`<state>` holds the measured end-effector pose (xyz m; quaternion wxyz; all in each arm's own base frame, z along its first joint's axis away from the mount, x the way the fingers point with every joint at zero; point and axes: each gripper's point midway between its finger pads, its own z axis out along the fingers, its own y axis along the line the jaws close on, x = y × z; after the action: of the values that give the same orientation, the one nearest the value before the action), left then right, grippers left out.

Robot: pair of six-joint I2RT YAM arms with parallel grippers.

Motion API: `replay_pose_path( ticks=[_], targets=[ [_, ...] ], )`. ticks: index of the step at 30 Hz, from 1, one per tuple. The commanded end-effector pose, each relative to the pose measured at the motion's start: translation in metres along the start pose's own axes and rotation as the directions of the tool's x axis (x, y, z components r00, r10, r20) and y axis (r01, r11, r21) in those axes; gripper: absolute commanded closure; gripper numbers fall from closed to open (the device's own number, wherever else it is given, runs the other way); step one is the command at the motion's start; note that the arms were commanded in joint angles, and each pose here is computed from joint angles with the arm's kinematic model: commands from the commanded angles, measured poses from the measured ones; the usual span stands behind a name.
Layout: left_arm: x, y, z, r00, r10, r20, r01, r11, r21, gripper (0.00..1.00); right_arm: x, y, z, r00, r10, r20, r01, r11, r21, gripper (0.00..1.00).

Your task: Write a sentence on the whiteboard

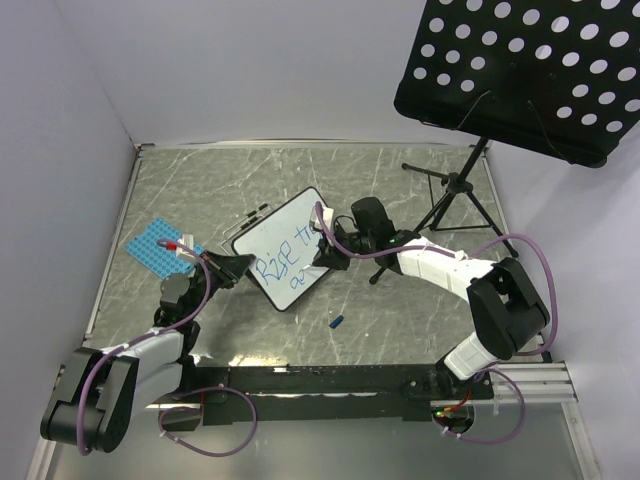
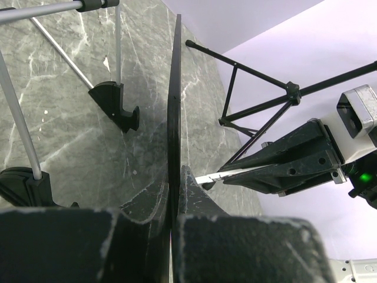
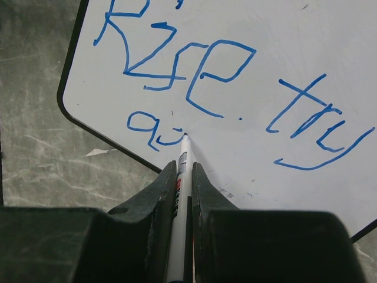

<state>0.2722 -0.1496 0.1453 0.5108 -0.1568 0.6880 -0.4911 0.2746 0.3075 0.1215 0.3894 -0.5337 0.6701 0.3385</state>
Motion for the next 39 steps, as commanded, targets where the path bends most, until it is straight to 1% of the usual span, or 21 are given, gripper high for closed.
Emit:
replay_pose_path(
  ticks=[1,13,19,26,31,39],
  targets=[
    [0.011,-0.001,-0.014,1.0,0.007,-0.006,-0.007,0.999,0.039,0.99,0.003,0.003,-0.004,0.999,-0.034,-0.008,0.034,0.999,-0.013,1.0],
    [0.011,-0.002,-0.012,1.0,0.004,-0.009,-0.003,0.999,0.039,0.99,0.023,0.022,-0.01,0.999,-0.026,-0.048,0.023,0.998,-0.059,1.0],
    [0.011,-0.003,-0.011,1.0,0.005,-0.011,-0.004,0.999,0.044,0.99,0.022,0.033,-0.008,0.998,-0.033,-0.049,0.028,0.996,-0.087,1.0],
    [0.011,-0.002,-0.011,1.0,0.004,-0.012,-0.004,0.999,0.043,0.99,0.006,0.035,-0.002,0.999,-0.038,-0.025,0.036,0.995,-0.096,1.0],
    [0.012,-0.002,-0.012,1.0,0.004,-0.012,-0.004,0.999,0.043,0.99,-0.012,0.02,-0.005,0.999,-0.052,0.014,0.053,0.998,-0.033,1.0],
    [0.013,-0.001,-0.013,1.0,0.005,-0.012,-0.004,0.999,0.04,0.99,-0.043,0.007,-0.019,0.995,-0.044,0.085,0.045,0.999,-0.006,1.0]
  ],
)
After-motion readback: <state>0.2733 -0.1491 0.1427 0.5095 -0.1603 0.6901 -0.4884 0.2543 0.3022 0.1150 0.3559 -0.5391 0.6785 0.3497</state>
